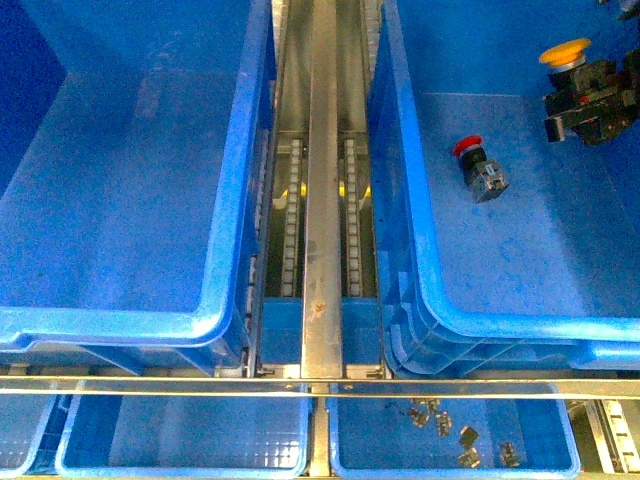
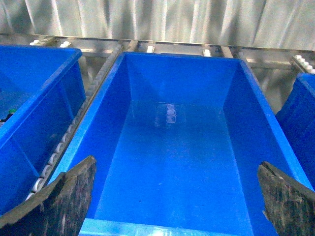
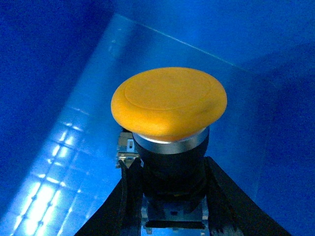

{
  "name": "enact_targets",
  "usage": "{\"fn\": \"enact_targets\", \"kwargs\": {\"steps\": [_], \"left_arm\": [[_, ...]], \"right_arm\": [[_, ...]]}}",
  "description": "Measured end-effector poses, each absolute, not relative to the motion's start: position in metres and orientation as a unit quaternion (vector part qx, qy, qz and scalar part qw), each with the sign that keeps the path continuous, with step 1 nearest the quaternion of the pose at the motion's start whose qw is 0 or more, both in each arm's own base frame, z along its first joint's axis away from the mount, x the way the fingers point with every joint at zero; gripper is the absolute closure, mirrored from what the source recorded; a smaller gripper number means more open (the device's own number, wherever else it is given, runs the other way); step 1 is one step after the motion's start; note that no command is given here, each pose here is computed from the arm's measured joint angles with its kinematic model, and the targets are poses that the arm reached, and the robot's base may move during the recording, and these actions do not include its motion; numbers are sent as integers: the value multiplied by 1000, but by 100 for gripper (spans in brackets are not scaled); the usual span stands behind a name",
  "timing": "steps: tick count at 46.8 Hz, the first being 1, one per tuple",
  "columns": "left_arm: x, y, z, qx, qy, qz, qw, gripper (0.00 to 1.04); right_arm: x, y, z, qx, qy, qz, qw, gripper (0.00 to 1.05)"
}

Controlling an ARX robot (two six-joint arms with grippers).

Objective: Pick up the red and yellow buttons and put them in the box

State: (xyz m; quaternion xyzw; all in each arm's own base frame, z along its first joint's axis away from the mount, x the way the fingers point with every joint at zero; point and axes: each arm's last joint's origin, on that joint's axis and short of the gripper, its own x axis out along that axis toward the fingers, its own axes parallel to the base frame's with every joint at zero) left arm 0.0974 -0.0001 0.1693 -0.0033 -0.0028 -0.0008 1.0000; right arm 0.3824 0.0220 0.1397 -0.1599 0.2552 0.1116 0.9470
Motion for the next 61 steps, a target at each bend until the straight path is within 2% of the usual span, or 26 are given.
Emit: {"fn": "enact_targets", "kwargs": {"steps": [9,21,31,50,61], "left_arm": [[97,0,169,-3,-3,-1,1000,8],[97,0,169,-3,-3,-1,1000,8],[97,0,169,-3,-3,-1,1000,8],[97,0,169,-3,-3,-1,1000,8],[97,0,169,-3,-3,-1,1000,8]], "right_arm": [[448,5,110,-146,297,108,938,78],[491,3,110,-139,304,99,937,78],[494,1,110,-133,314,110,934,78],[475,16,77,-133,355,130,916,79],[480,28,78,-125,344,110,924,79]]}}
